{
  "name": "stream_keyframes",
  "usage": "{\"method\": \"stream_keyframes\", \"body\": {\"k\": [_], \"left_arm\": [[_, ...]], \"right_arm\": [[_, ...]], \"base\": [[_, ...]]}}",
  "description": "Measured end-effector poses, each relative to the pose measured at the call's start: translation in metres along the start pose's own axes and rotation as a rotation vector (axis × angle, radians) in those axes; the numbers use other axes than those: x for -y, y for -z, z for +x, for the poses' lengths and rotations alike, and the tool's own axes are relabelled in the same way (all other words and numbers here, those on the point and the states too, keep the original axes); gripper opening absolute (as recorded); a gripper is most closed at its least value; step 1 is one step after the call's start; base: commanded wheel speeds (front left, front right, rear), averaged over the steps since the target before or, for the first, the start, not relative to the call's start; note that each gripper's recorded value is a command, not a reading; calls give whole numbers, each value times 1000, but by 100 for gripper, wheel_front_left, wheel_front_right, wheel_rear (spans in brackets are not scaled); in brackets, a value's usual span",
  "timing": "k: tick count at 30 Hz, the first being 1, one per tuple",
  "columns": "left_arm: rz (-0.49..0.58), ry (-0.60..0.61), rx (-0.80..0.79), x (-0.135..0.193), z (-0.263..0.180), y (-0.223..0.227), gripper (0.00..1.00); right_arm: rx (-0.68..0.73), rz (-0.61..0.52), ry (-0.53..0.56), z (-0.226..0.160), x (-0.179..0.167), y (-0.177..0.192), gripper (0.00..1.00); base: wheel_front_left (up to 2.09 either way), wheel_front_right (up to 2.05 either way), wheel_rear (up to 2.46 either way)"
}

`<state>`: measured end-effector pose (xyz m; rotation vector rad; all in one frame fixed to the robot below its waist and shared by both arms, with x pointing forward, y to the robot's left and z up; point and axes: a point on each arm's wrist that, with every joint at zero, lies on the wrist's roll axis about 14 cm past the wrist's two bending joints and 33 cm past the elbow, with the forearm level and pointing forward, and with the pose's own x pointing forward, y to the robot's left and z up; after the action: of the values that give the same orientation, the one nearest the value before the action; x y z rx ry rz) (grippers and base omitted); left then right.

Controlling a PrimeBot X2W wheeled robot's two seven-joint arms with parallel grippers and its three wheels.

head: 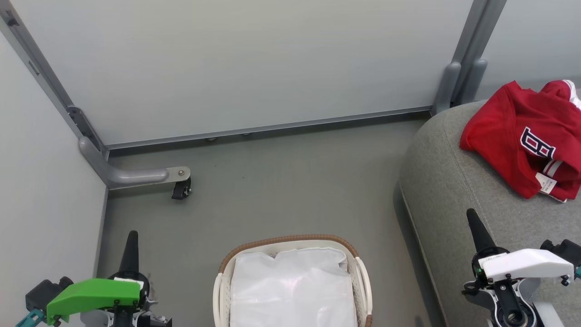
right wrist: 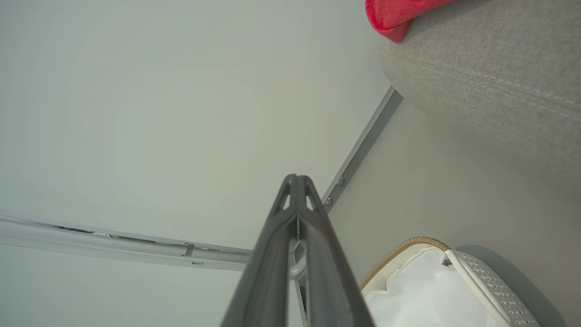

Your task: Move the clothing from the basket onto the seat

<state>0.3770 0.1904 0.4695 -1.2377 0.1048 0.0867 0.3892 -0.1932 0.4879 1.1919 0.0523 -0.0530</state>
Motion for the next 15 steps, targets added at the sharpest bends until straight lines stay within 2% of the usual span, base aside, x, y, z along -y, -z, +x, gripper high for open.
{"method": "stream_keyframes", "body": {"k": [15], "left_arm": [[-116, 34, 2, 10, 3, -6, 0]], "right_arm": [[1, 132, -18, 0, -5, -4, 0]], "base": [[0, 0, 0]]}}
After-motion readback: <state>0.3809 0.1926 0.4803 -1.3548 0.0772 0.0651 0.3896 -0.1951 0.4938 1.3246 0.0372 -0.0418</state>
